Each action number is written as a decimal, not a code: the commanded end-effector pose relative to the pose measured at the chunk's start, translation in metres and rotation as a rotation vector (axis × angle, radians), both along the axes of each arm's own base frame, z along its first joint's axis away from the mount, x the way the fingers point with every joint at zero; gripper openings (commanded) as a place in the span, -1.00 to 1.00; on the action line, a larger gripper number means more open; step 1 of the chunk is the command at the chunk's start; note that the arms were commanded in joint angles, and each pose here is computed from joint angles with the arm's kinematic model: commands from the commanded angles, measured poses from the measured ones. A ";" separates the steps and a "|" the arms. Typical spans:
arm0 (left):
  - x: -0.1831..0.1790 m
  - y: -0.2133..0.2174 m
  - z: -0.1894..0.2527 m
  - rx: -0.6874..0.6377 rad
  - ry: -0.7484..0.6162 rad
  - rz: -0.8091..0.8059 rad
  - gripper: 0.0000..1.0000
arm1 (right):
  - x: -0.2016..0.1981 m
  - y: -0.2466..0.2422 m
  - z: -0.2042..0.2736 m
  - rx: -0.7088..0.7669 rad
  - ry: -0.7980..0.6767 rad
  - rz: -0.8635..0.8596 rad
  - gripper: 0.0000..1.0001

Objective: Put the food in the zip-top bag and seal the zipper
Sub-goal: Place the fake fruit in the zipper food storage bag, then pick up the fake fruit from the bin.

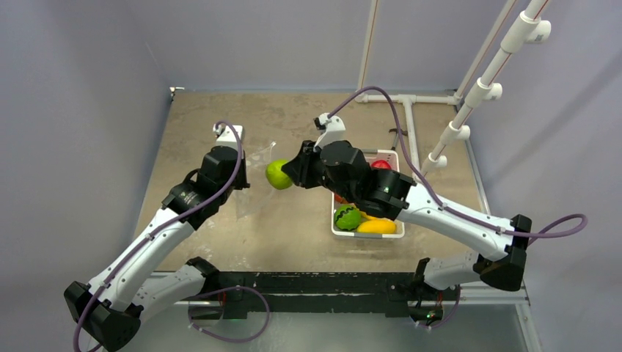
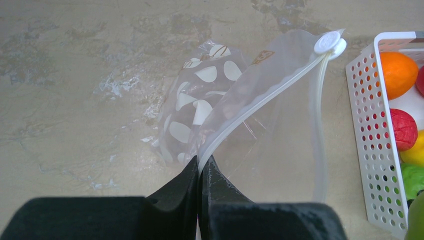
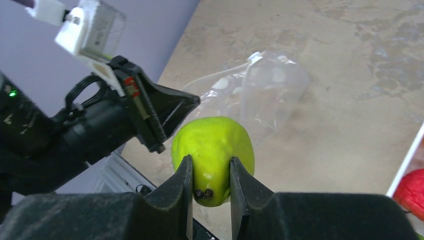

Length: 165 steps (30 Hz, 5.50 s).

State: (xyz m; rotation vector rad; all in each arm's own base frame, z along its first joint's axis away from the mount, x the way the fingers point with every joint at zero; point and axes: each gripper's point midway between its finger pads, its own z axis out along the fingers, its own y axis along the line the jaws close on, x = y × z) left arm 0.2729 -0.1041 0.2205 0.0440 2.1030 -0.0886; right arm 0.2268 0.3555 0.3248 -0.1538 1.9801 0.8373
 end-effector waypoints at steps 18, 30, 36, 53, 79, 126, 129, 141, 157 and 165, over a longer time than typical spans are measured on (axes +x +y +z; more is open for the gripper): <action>0.005 -0.002 0.006 -0.008 -0.037 -0.010 -1.00 | 0.011 0.074 -0.041 -0.062 -0.025 0.050 -1.00; 0.004 -0.005 0.006 -0.014 -0.036 -0.024 -1.00 | 0.035 0.080 -0.084 -0.130 0.037 -0.107 -1.00; 0.004 -0.003 0.009 -0.016 -0.043 -0.018 -1.00 | 0.044 0.093 -0.101 -0.138 0.051 -0.137 -0.76; 0.005 -0.001 0.008 -0.012 -0.044 -0.006 -1.00 | 0.032 0.075 -0.064 -0.023 0.048 -0.132 0.52; 0.005 0.000 0.006 -0.006 -0.038 -0.003 -1.00 | 0.068 -0.112 -0.083 -0.126 0.127 -0.571 0.54; 0.005 -0.002 0.005 -0.006 -0.035 -0.011 -1.00 | 0.160 -0.168 -0.226 -0.195 0.264 -0.607 0.81; 0.005 -0.002 0.005 -0.004 -0.035 -0.011 -1.00 | 0.161 -0.165 -0.230 -0.192 0.272 -0.594 0.81; 0.005 -0.001 0.004 0.000 -0.032 -0.008 -1.00 | 0.157 -0.170 -0.251 -0.208 0.305 -0.594 0.58; 0.005 -0.001 0.006 -0.003 -0.037 -0.007 -1.00 | 0.151 -0.179 -0.210 -0.161 0.252 -0.617 -0.68; 0.004 -0.001 0.007 -0.005 -0.040 -0.009 -1.00 | 0.147 -0.180 -0.154 -0.093 0.153 -0.583 -1.00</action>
